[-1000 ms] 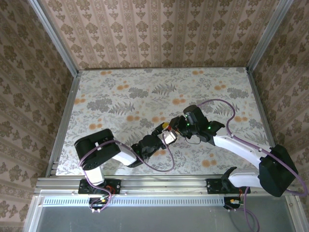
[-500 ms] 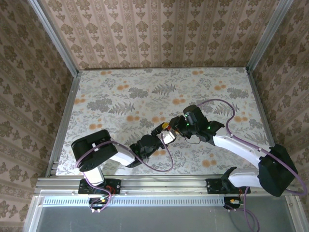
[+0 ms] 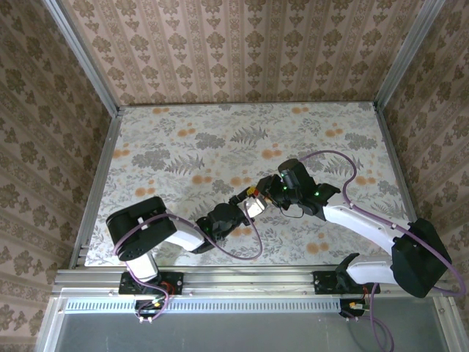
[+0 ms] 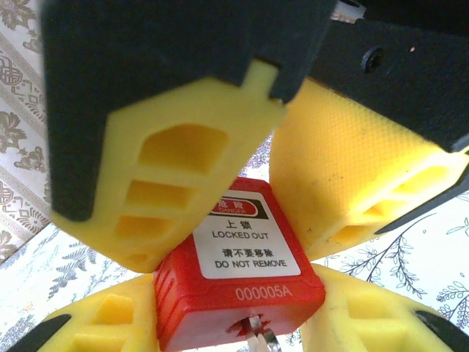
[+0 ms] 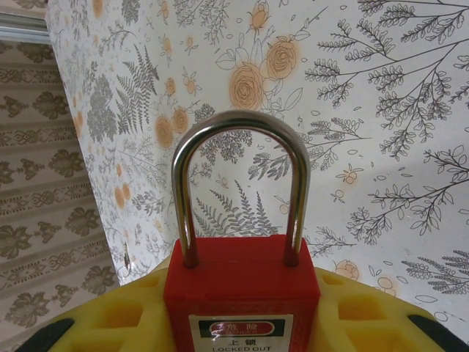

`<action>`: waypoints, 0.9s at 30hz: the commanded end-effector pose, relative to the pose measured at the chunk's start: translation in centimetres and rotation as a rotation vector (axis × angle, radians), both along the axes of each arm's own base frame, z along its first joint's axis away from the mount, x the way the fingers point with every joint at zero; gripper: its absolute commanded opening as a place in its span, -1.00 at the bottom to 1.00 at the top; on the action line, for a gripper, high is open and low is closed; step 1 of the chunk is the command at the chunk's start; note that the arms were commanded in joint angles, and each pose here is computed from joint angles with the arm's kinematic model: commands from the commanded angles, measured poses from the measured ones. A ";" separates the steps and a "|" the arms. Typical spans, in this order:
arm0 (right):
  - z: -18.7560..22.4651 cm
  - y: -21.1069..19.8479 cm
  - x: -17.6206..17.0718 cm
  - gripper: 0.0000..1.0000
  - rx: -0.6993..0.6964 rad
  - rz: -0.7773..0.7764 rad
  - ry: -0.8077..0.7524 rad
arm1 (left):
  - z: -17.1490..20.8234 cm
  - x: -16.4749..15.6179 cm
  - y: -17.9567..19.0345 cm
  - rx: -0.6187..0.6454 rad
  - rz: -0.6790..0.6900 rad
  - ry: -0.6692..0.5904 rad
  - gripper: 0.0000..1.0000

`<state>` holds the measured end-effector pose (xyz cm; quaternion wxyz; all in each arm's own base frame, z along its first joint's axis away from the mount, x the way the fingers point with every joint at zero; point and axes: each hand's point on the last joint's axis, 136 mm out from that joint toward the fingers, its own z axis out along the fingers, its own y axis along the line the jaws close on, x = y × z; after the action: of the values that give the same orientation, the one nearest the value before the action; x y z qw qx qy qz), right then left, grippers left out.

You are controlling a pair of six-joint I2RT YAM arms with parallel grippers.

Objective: Unlock with the key

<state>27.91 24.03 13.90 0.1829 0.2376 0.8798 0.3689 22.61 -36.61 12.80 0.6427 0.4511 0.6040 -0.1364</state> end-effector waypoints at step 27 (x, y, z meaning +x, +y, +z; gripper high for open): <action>-0.2 -1.3 0.2 0.24 -0.022 -0.006 0.004 | -0.8 -2.7 -0.5 -0.034 -0.119 0.107 -0.74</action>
<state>28.23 23.05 13.35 0.1802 0.2471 0.8805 0.3622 20.49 -36.94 11.22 0.6034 0.4767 0.6115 -0.1862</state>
